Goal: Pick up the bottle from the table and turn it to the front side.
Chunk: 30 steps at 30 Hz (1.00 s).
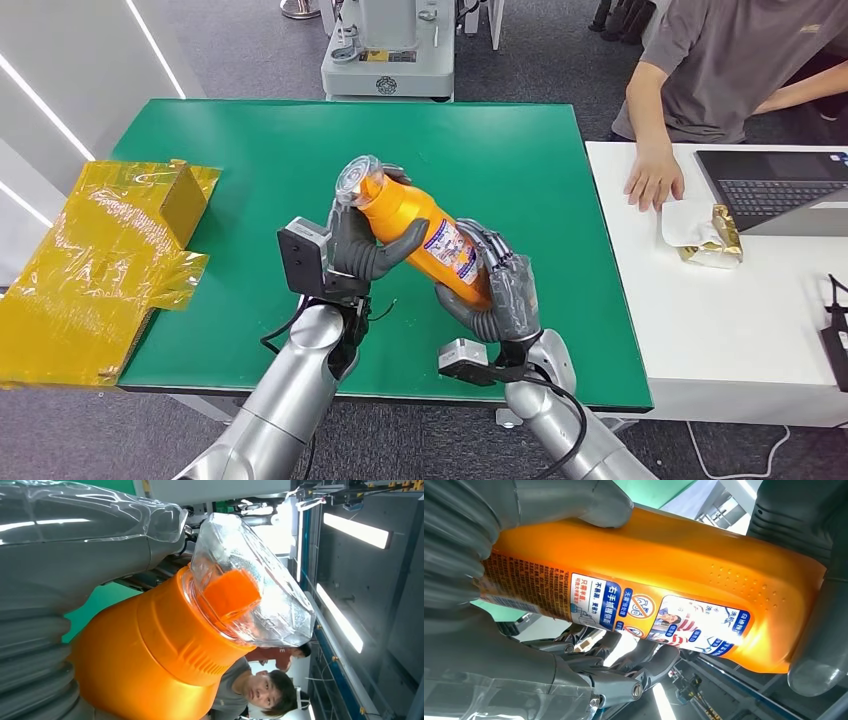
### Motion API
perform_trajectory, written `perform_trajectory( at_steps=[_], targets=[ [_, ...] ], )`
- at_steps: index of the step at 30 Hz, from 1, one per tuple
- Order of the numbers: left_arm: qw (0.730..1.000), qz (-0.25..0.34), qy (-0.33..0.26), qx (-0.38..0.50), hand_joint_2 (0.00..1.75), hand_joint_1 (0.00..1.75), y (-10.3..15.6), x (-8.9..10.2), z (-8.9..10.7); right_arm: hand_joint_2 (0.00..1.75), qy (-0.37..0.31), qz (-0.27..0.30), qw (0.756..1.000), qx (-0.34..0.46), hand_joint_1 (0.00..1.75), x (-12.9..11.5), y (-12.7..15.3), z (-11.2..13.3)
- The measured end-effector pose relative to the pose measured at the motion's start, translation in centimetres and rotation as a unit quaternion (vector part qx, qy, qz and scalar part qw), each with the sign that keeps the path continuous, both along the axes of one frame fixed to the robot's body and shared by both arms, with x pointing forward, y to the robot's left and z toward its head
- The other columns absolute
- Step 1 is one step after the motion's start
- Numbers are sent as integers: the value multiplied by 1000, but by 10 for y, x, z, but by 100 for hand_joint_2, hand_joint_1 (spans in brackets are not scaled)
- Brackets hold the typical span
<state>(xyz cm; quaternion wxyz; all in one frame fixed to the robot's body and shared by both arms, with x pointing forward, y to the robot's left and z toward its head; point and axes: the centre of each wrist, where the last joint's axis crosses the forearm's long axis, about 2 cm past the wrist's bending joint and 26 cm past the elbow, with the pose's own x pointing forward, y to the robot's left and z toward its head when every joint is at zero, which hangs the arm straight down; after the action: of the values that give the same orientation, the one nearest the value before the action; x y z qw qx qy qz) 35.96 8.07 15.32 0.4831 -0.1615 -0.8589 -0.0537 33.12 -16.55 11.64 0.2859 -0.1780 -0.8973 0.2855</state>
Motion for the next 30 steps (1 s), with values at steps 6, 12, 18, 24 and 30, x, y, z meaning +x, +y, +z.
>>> perform_trajectory(
  at_steps=[6,12,18,24,30],
  targets=[
    [1000,17,-1,5,175,175,2,0,-1,175,-8,4,1000,-10,0,-2,0,-1],
    [999,43,-4,21,175,175,14,4,-4,175,-9,8,1000,9,0,-12,3,-2],
    [998,49,-6,25,175,175,18,6,-4,175,-13,12,999,51,0,-23,10,5],
    [998,59,-14,30,175,175,21,10,0,175,-42,26,995,83,0,-36,25,22],
    [995,89,-23,48,175,175,30,13,0,175,-86,39,989,114,0,-59,38,43]
  ],
)
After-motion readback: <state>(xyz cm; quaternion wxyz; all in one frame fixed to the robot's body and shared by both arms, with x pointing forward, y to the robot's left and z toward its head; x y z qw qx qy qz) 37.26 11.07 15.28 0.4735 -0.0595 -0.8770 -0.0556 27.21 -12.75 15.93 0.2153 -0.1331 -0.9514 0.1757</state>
